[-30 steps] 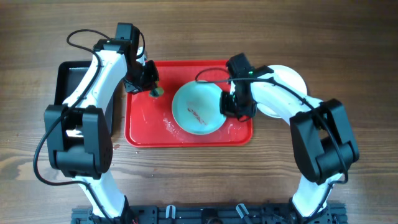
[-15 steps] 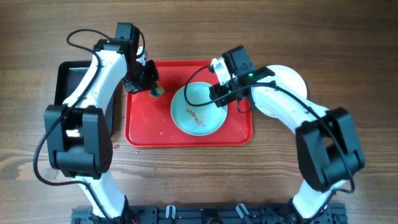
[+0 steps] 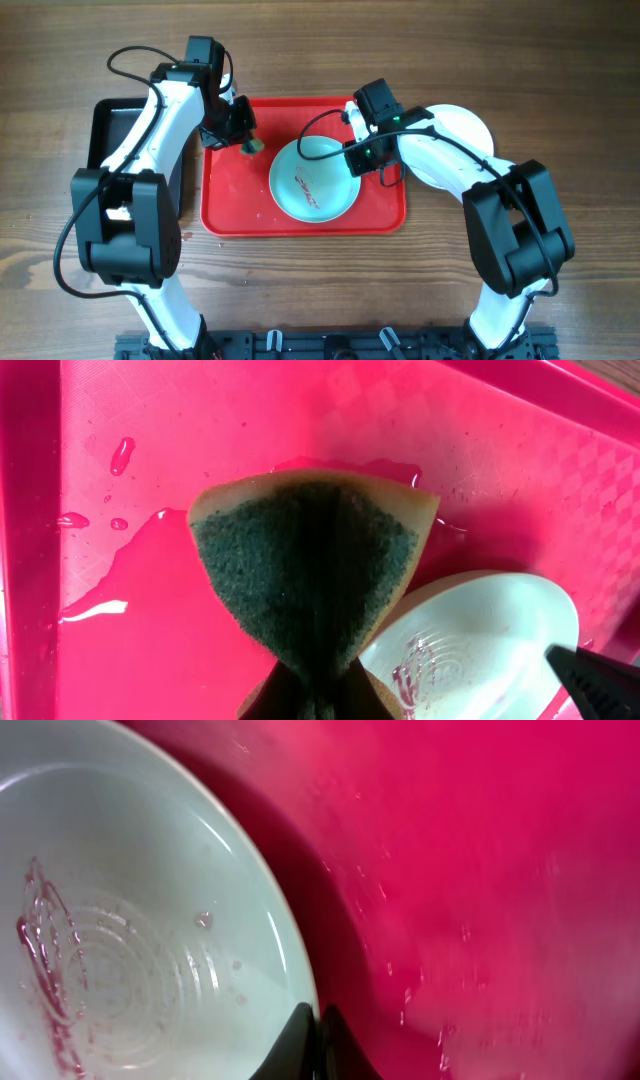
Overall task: Clean dirty plates on tray and stack at the side
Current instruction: 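Move right gripper to grip the last plate's rim on the tray, then scrub the last plate with the sponge in the left gripper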
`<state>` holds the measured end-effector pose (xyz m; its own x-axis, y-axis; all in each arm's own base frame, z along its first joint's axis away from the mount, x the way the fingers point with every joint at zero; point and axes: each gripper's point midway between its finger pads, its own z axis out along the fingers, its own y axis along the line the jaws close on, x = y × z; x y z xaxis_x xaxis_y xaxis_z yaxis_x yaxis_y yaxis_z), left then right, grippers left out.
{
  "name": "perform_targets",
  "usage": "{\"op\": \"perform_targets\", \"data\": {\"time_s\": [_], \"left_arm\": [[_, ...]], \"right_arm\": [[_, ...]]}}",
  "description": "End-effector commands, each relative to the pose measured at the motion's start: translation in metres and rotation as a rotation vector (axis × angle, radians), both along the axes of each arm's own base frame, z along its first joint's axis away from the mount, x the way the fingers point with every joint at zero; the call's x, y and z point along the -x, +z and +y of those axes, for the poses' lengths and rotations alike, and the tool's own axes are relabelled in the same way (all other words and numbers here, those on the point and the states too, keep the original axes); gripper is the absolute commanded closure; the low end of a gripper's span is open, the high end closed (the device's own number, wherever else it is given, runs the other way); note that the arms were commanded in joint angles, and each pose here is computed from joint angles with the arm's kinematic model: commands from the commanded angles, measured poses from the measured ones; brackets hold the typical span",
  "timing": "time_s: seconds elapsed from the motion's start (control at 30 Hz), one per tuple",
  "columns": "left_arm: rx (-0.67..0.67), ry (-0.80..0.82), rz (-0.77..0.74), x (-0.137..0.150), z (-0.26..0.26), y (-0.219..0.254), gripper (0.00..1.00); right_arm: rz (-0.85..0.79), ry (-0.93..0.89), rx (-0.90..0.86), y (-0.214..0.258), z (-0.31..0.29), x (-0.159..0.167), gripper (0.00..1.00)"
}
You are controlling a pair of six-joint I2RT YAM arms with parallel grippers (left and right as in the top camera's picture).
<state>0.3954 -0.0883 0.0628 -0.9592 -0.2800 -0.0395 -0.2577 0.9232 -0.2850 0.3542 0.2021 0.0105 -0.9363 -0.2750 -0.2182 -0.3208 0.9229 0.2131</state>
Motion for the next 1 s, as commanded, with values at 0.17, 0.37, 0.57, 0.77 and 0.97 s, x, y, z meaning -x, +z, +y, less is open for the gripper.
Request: {"op": "perform_targets", "data": {"time_s": [0.17,0.37,0.57,0.77,0.97], "left_arm": [[-0.006,0.011,-0.014,0.0,0.002,0.005,0.96],[-0.006,0.008,-0.01,0.001,0.001,0.005,0.96],[-0.007,-0.005,-0.009,0.002,-0.004,0.004,0.96],[-0.034,-0.184,0.002,0.008,-0.02,-0.016,0.96],[-0.093,-0.396,0.041,0.02,-0.031,-0.048,0.96]], "right_arm": [[0.16,-0.526,-0.162,0.001,0.028,-0.003,0.95],[0.108,-0.484,-0.148,-0.012,0.03,-0.013,0.91],[0.137,-0.372,-0.19,-0.025,0.043,-0.008,0.96],[0.132,-0.339,-0.196,-0.024,0.045,-0.007,0.96],[0.131,-0.329,-0.202,-0.023,0.046,-0.008,0.96]]}}
